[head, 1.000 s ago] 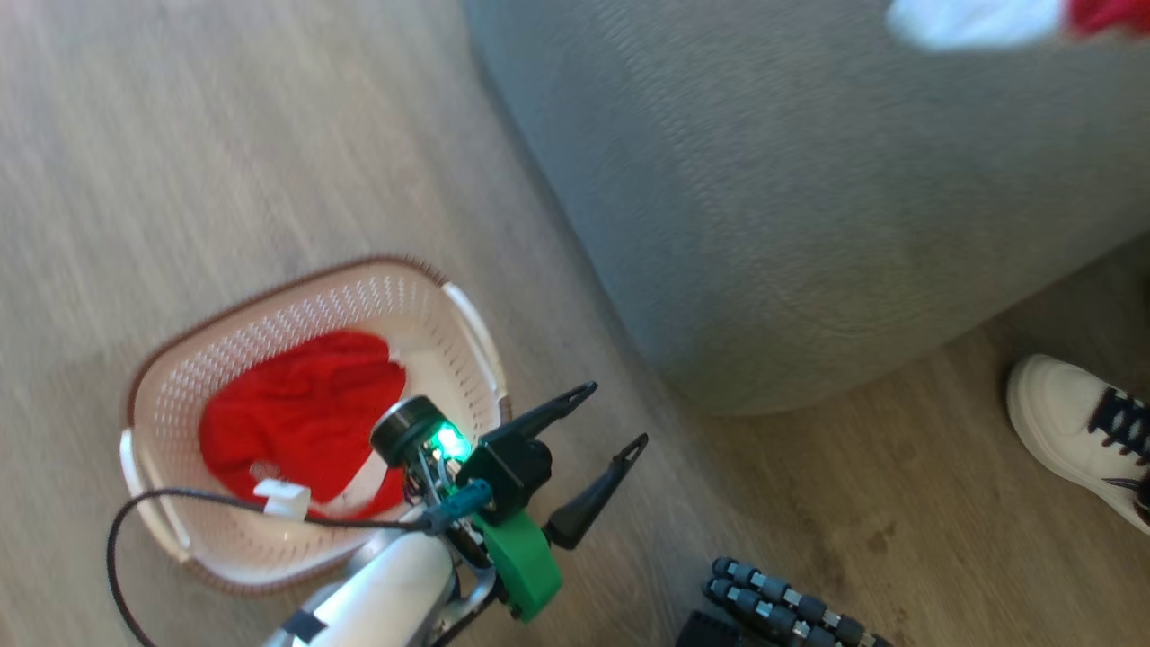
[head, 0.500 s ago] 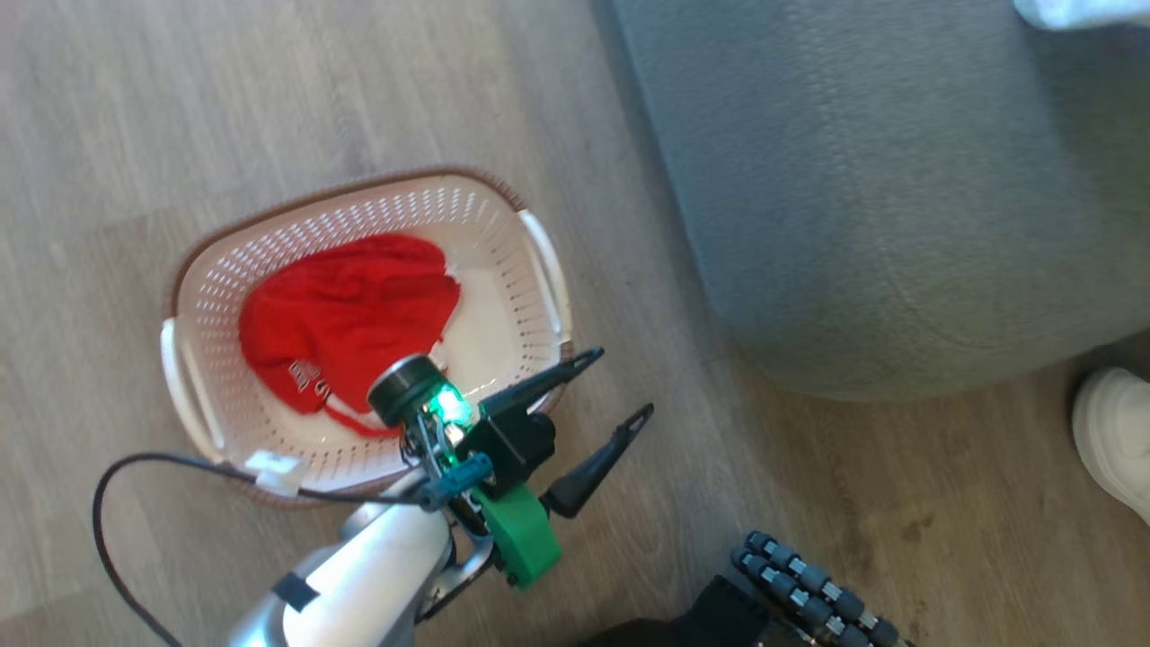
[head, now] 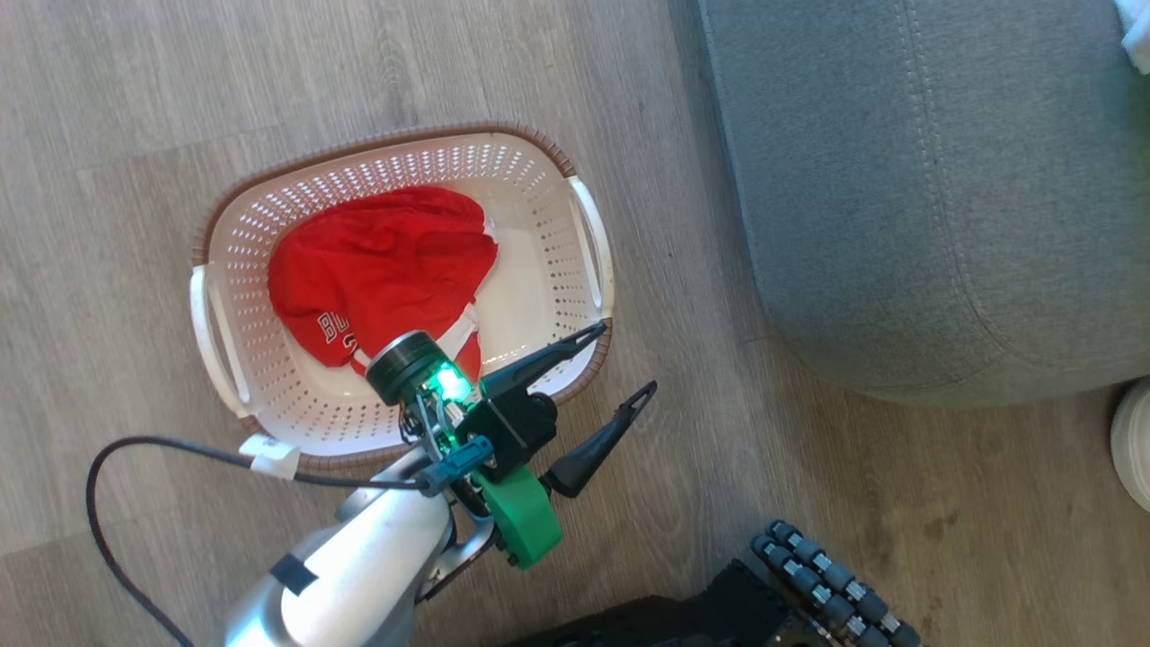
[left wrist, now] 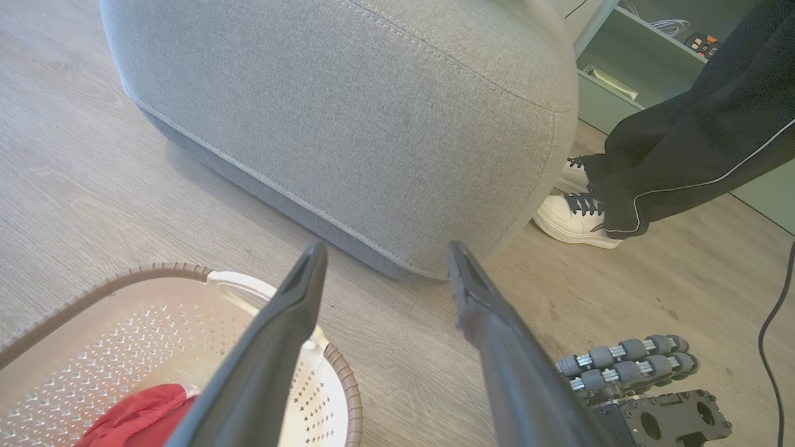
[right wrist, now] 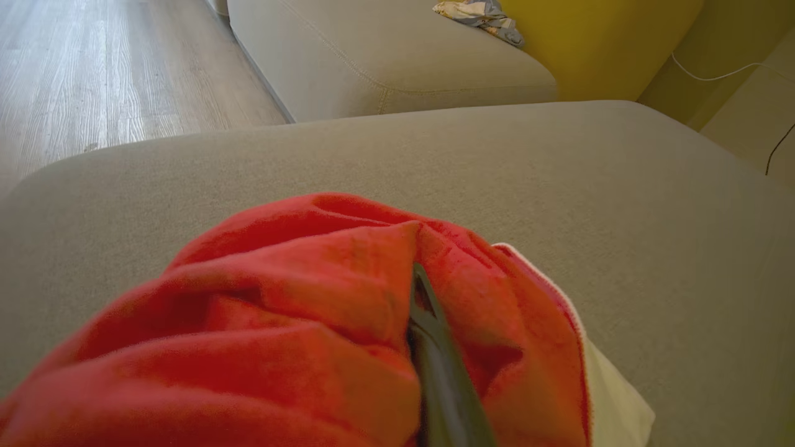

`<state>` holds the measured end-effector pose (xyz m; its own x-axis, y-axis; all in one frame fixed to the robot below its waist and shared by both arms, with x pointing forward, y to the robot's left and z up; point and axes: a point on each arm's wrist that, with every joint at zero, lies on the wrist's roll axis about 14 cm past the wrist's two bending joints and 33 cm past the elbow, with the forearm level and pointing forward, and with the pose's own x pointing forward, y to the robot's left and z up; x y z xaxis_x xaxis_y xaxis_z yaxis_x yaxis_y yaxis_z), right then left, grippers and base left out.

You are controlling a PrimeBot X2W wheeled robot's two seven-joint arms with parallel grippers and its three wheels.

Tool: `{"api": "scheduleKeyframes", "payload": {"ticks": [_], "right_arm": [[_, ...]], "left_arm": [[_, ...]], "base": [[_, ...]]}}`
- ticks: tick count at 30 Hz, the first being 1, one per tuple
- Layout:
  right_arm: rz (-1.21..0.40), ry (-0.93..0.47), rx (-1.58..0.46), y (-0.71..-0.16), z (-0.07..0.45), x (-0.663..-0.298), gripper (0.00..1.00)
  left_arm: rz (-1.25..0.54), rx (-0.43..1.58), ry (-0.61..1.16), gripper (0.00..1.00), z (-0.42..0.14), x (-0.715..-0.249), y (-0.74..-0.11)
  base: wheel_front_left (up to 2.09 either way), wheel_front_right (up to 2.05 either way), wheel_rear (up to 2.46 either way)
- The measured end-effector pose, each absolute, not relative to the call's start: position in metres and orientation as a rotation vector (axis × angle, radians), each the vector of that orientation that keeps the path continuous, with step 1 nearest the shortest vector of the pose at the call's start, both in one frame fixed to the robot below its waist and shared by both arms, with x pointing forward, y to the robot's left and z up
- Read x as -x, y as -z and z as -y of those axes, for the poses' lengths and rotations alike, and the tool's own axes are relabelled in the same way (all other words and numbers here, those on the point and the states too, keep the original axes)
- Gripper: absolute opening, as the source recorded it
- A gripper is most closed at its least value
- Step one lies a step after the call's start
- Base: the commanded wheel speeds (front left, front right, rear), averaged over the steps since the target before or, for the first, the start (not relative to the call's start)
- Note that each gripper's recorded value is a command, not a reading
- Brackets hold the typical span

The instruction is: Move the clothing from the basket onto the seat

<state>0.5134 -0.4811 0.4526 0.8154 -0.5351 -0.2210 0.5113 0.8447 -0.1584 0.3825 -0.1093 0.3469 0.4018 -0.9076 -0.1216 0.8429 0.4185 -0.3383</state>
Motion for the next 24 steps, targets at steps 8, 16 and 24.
{"api": "scheduleKeyframes", "payload": {"ticks": [8,16,24], "right_arm": [[-0.408,0.526,0.063,-0.415,0.464,-0.509,0.0],[-0.411,0.525,0.029,-0.419,0.462,-0.507,1.0],[-0.44,0.468,0.026,-0.437,0.45,-0.505,1.0]], "left_arm": [[-0.312,0.237,1.112,1.0,0.107,-0.383,-0.345],[-0.295,0.231,1.115,1.0,0.109,-0.384,-0.352],[-0.237,0.222,1.132,1.0,0.118,-0.383,-0.377]], "base": [[0.0,0.0,0.0],[0.0,0.0,0.0],[0.0,0.0,0.0]]}}
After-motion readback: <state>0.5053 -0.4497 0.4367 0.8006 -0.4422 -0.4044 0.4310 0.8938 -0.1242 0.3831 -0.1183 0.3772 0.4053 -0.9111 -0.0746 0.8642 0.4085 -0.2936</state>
